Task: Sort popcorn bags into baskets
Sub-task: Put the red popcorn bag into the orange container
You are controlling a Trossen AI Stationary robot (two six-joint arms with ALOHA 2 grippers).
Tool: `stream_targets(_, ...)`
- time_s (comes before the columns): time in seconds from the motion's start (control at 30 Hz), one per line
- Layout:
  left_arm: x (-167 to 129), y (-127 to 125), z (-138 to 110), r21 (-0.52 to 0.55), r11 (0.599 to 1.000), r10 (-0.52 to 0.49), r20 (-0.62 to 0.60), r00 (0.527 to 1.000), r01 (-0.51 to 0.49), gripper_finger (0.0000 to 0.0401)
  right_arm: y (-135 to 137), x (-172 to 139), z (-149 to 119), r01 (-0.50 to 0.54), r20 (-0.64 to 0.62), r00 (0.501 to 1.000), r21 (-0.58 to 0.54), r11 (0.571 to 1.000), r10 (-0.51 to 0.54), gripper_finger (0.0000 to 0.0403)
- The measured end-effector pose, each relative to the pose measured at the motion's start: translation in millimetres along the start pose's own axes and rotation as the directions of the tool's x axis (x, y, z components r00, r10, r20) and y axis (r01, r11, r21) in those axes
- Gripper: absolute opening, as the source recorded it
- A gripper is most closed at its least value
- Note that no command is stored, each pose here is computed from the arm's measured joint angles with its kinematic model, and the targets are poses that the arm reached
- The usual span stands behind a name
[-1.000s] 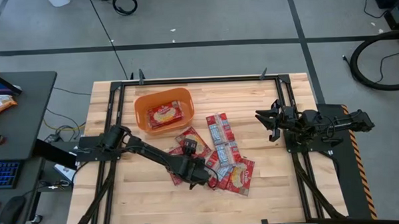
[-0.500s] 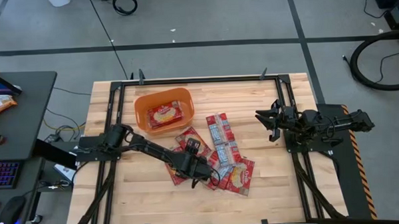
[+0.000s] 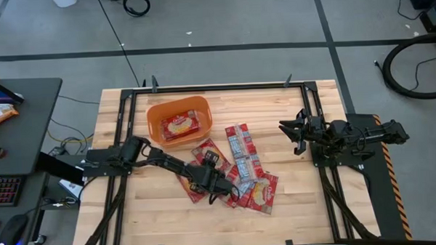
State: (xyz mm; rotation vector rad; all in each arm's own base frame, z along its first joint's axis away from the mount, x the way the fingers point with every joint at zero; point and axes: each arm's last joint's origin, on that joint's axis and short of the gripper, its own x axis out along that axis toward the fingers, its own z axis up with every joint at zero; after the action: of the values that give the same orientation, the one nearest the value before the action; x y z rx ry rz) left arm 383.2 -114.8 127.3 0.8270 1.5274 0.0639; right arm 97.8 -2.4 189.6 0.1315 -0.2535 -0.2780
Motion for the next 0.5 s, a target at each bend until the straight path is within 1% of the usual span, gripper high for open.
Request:
stream_targets(0.07, 1.6, -1.6, 0.6, 0.007, 1.0, 0.029, -0.01, 1.0, -0.029, 0.0161, 0.0, 0.0, 0.0, 0.0, 0.0, 1.0, 0.001, 1.0, 0.0, 0.0095)
stream_targets(0.13, 2.7, -2.2, 1.0, 0.009, 1.0, 0.027, -0.013, 1.0, -0.027, 0.0163, 0.0, 0.0, 0.0, 0.0, 0.0, 1.0, 0.0, 1.0, 0.0, 0.0095)
stream_targets(0.23, 3.1, -1.9, 1.0, 0.012, 1.0, 0.024, -0.014, 1.0, -0.023, 0.0147, 0.0, 0.0, 0.0, 0.0, 0.0, 1.0, 0.0, 1.0, 0.0, 0.0095)
stream_targets(0.33, 4.6, -1.1, 0.8, 0.012, 1.0, 0.022, -0.019, 1.0, -0.022, 0.0104, 0.0, 0.0, 0.0, 0.0, 0.0, 1.0, 0.0, 1.0, 0.0, 0.0095)
stream_targets(0.47, 5.1, -0.2, -0.3, 0.009, 1.0, 0.025, -0.029, 0.999, -0.025, 0.0024, 0.0, 0.0, 0.0, 0.0, 0.0, 1.0, 0.0, 1.0, 0.0, 0.0095)
stream_targets(0.5, 5.1, -0.2, -0.3, 0.009, 1.0, 0.025, -0.029, 0.999, -0.024, 0.0016, 0.0, 0.0, 0.0, 0.0, 0.0, 1.0, 0.0, 1.0, 0.0, 0.0095)
